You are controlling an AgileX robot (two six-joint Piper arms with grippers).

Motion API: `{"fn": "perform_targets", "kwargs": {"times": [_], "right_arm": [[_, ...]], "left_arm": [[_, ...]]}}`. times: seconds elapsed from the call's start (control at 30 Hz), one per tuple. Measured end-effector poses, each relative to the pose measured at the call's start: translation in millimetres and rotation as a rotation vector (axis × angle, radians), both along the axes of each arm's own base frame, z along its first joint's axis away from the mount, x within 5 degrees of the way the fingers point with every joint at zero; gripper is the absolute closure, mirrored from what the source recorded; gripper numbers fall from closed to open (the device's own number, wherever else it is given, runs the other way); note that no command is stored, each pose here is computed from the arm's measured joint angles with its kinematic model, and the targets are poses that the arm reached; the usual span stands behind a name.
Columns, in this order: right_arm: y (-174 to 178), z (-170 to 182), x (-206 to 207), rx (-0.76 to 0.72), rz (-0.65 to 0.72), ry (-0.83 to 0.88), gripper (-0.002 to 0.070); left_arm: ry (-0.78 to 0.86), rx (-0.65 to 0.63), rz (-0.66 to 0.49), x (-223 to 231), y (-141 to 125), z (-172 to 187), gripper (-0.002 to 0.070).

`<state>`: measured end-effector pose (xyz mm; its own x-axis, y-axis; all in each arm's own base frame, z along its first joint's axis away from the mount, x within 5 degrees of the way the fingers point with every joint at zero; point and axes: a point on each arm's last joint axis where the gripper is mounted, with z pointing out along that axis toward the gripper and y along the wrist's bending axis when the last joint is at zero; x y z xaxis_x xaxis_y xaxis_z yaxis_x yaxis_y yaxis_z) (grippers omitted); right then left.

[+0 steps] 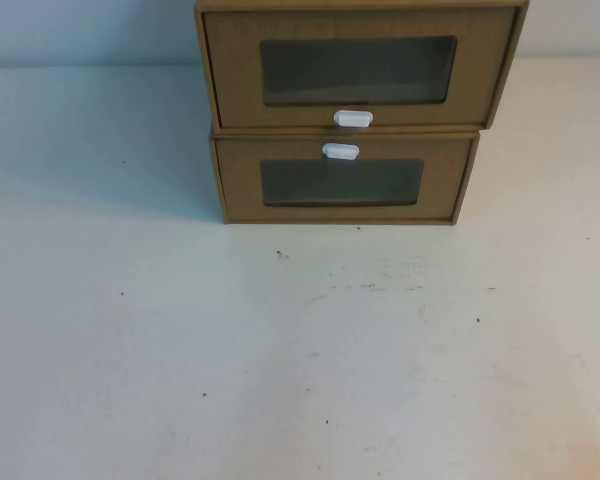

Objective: Open the shoe box
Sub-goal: 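Pull the top drawer of the cardboard box fully open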

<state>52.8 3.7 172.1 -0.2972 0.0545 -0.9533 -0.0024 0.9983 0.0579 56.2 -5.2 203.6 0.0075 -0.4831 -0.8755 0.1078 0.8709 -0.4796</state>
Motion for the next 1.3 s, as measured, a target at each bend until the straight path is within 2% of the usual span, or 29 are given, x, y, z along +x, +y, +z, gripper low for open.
{"fn": "perform_targets", "kwargs": {"times": [0.1,0.2,0.33,0.53,0.77,0.93,1.2,1.3], "right_arm": [[0.0,0.0,0.0,0.000,0.000,0.000,0.0690],[0.0,0.0,0.0,0.000,0.000,0.000,0.0690],[0.0,0.0,0.0,0.000,0.000,0.000,0.0690],[0.0,0.0,0.0,0.000,0.000,0.000,0.0690],[0.0,0.1,-0.1,0.000,0.000,-0.002,0.0689],[0.1,0.1,-0.1,0.002,0.000,-0.002,0.0690],[0.1,0.1,-0.1,0.002,0.000,-0.002,0.0690],[0.1,0.1,-0.1,0.002,0.000,-0.002,0.0690]], "left_arm": [[0.026,-0.047,-0.005,-1.0,-0.2,7.5,0.0679],[0.085,-0.026,-0.010,-0.4,-0.8,39.4,0.0679],[0.233,0.124,-0.044,13.3,-4.4,88.7,0.0679],[0.305,0.366,-0.244,51.9,-24.8,162.1,0.0679],[0.374,0.517,-0.522,131.4,-59.5,223.1,0.0679],[0.319,0.574,-0.643,198.0,-81.1,261.7,0.0679],[0.264,0.557,-0.824,308.0,-118.6,287.6,0.0679],[0.248,0.546,-0.859,343.2,-135.9,272.8,0.0679]]}}
